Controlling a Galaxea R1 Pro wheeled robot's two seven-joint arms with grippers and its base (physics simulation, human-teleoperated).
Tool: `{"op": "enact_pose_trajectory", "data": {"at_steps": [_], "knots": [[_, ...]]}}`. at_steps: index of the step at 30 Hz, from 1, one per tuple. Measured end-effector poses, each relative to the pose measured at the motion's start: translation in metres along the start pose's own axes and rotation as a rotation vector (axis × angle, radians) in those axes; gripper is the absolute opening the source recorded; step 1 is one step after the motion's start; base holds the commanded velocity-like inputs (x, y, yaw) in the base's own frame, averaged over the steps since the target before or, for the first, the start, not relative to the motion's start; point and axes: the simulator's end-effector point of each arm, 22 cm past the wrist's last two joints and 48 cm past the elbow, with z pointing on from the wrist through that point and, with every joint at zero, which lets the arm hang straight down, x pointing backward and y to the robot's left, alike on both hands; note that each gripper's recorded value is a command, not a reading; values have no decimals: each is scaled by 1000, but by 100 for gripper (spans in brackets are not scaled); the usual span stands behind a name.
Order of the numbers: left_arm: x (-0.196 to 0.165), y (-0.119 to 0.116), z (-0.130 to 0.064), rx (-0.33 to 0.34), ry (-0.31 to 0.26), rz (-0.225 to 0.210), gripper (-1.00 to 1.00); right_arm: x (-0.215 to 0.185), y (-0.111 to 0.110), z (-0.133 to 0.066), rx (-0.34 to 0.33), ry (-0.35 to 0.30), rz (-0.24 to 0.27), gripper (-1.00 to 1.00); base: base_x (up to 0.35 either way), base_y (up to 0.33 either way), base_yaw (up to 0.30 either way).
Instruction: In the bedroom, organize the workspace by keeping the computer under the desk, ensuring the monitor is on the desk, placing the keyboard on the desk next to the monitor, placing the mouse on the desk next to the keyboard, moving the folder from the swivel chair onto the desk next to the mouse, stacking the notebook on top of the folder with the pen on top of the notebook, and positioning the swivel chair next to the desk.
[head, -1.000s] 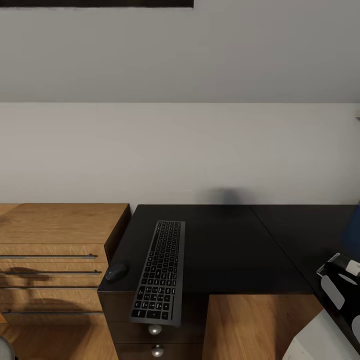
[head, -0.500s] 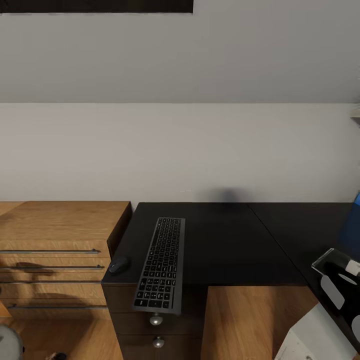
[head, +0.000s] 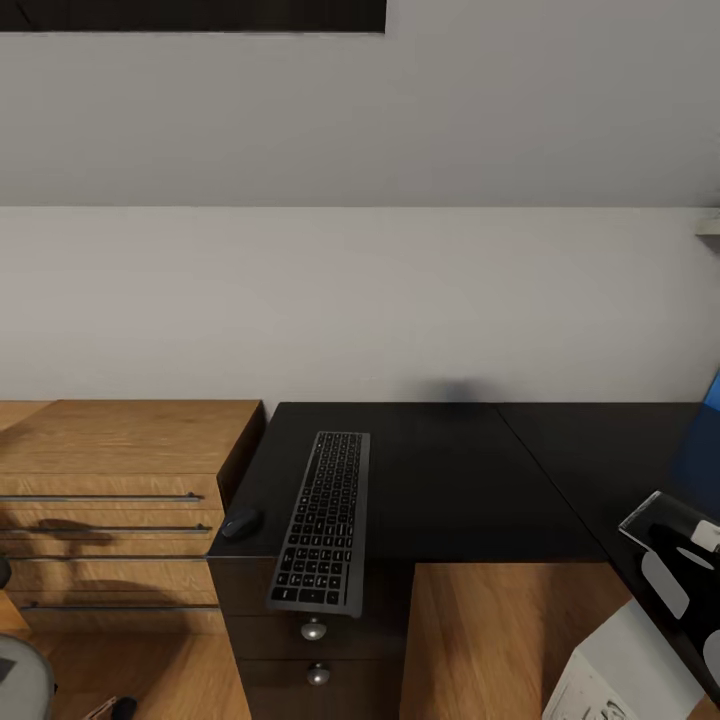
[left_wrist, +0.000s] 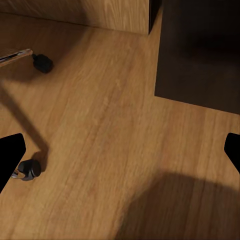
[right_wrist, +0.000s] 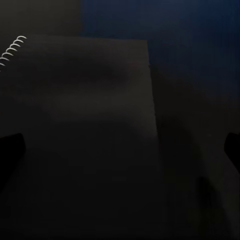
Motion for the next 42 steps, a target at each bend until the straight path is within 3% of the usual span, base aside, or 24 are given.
{"op": "enact_pose_trajectory", "data": {"at_steps": [17, 21, 33, 42], "knots": [[-10, 1, -9, 2, 0, 3, 100, 0, -4, -3, 11, 23, -17, 100, 0, 0, 0], [-15, 1, -14, 3, 2, 5, 100, -8, -4, -6, 14, 24, 0, 100, 0, 0, 0], [-31, 2, -29, 5, 7, 6, 100, -40, 28, -25, -35, 1, 38, 100, 0, 0, 0], [-38, 3, -36, 5, 8, 7, 100, -51, 32, -31, -42, -1, 44, 100, 0, 0, 0]]}}
